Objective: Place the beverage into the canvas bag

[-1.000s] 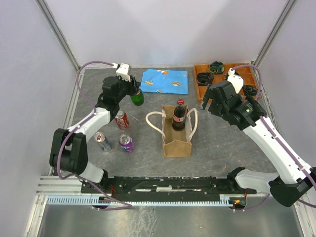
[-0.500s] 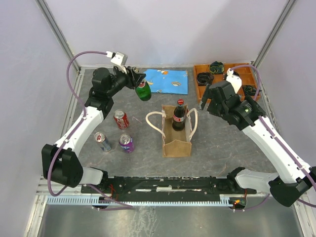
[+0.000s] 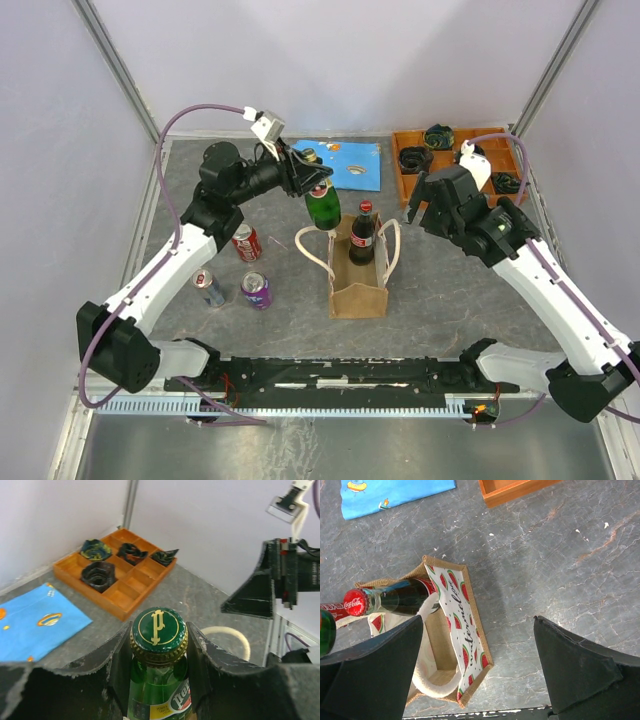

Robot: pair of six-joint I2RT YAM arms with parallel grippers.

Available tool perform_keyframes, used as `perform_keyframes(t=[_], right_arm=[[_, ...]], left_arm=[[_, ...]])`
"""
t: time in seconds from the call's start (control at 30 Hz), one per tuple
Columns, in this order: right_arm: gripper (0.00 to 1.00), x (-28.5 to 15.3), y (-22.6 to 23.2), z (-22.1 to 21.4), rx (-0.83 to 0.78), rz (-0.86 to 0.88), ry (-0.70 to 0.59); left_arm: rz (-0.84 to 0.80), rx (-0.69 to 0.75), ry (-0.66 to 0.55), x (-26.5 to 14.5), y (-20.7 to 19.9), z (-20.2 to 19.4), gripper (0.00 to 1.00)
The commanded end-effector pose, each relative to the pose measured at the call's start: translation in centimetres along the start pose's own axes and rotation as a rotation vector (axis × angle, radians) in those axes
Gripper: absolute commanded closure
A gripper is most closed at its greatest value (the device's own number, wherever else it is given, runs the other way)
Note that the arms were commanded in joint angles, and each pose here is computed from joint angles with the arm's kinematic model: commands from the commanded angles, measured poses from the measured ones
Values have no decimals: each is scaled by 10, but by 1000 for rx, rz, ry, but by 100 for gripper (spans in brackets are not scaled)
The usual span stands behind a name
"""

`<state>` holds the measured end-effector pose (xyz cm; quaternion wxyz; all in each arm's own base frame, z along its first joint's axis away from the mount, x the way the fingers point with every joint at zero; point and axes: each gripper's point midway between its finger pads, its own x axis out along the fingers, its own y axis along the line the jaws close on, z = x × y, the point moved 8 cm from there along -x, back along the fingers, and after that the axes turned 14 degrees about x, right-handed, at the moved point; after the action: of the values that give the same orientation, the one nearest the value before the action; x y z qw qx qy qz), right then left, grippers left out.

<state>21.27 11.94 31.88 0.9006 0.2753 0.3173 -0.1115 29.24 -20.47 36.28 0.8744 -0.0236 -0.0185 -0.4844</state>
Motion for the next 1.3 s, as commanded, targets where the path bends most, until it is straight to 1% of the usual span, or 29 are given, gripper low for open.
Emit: perform_keyframes(t=[0.0, 0.23, 0.43, 1.03, 1.13, 1.27], right_arm=[[1, -7, 0, 5, 29, 35, -30], [1, -8, -2, 6, 30, 29, -35], [1, -8, -1, 7, 29, 26, -36], [1, -8, -3, 5, 19, 11, -30], [1, -7, -3, 5, 18, 7, -28], [1, -8, -4, 6, 17, 4, -29]], left_arm=[[-97, 67, -226, -9, -33, 69, 97], [-166, 50, -193, -3, -59, 50, 97], [-197, 41, -157, 6, -73, 20, 97], [-86, 36, -54, 30, -60, -71, 97], [-68, 59, -43, 33, -59, -83, 97], [-36, 129, -17, 35, -56, -98, 97]])
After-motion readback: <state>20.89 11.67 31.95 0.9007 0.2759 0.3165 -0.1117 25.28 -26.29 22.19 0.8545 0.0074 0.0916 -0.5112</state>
